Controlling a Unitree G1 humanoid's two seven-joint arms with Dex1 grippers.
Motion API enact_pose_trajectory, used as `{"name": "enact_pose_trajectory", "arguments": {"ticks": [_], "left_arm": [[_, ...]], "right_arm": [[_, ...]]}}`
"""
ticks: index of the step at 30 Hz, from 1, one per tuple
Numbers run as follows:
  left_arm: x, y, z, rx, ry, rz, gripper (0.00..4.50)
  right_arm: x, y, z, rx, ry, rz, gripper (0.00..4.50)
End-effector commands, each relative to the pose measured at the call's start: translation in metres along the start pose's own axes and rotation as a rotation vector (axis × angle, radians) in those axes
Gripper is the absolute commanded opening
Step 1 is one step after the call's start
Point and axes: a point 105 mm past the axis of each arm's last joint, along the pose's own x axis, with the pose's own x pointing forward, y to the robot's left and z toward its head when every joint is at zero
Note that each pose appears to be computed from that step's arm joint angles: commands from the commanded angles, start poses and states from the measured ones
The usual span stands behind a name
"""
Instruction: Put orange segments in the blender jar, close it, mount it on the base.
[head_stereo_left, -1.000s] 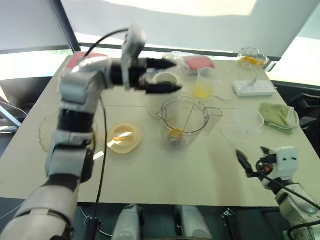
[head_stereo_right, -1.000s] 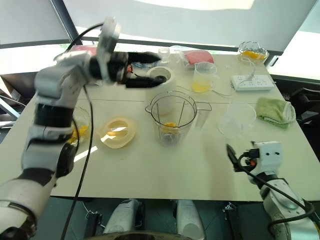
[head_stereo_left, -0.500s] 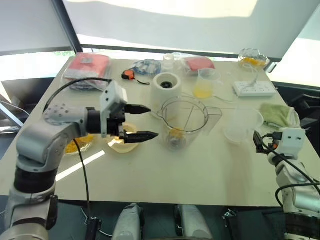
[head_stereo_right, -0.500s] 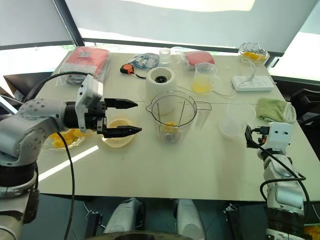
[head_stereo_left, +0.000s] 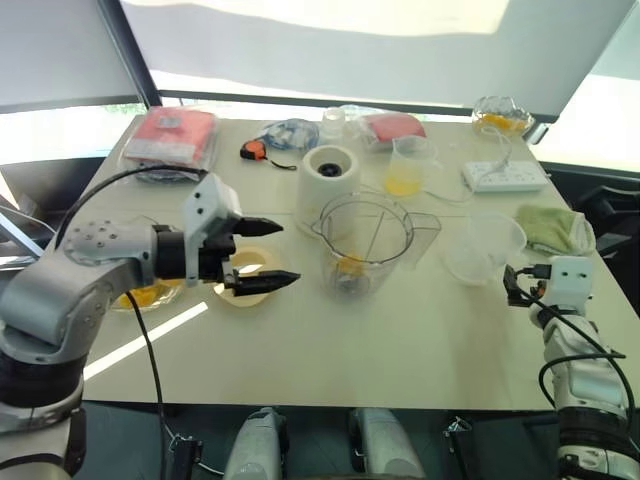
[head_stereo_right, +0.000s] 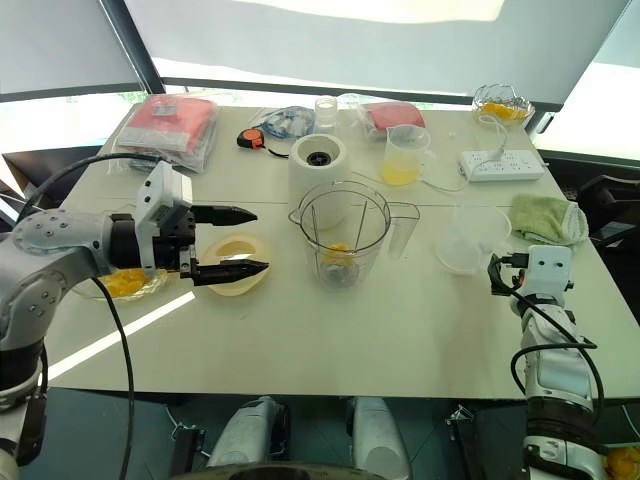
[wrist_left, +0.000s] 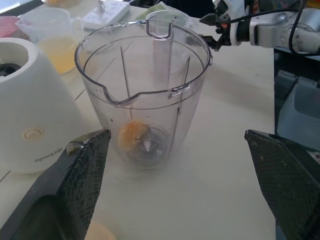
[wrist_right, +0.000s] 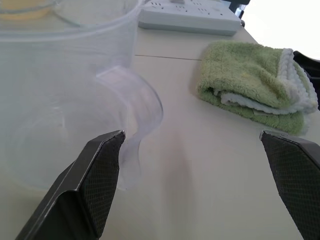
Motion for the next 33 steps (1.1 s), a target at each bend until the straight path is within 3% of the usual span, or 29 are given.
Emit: {"name": "enact_pose_trajectory", "arguments": {"ticks": [1, 3, 6, 13, 19, 23, 29, 33], "left_arm": [[-0.002, 0.001, 0.001, 0.011, 0.001, 0.002, 4.47], [-0.002, 0.003, 0.001, 0.008, 0.001, 0.018, 4.47], [-0.002, 0.003, 0.0, 0.003, 0.003, 0.028, 4.5], [-0.006, 0.003, -0.003, -0.005, 0.016, 0.055, 4.5], [-0.008, 0.005, -0.002, -0.018, -0.001, 0.068, 4.5], [-0.02, 0.012, 0.021, -0.079, -0.127, 0.076, 4.5], [-0.027, 0.022, 0.021, -0.075, -0.102, 0.102, 4.5], [-0.03, 0.029, 0.022, -0.064, -0.098, 0.112, 4.5]], "right_arm": [[0.011, -0.001, 0.013, 0.0, -0.05, -0.034, 4.5], [0.015, 0.001, 0.012, -0.008, -0.05, -0.043, 4.5], [0.019, 0.005, 0.014, -0.01, -0.064, -0.041, 3.72], [0.021, 0.012, 0.013, -0.022, -0.078, -0.023, 0.04], [0.021, 0.013, 0.027, -0.041, -0.128, -0.009, 0.04], [0.02, 0.007, 0.085, -0.111, -0.275, 0.005, 0.04], [0.011, 0.011, 0.187, -0.259, -0.439, 0.112, 0.04], [0.001, 0.027, 0.231, -0.35, -0.491, 0.226, 0.04]]}}
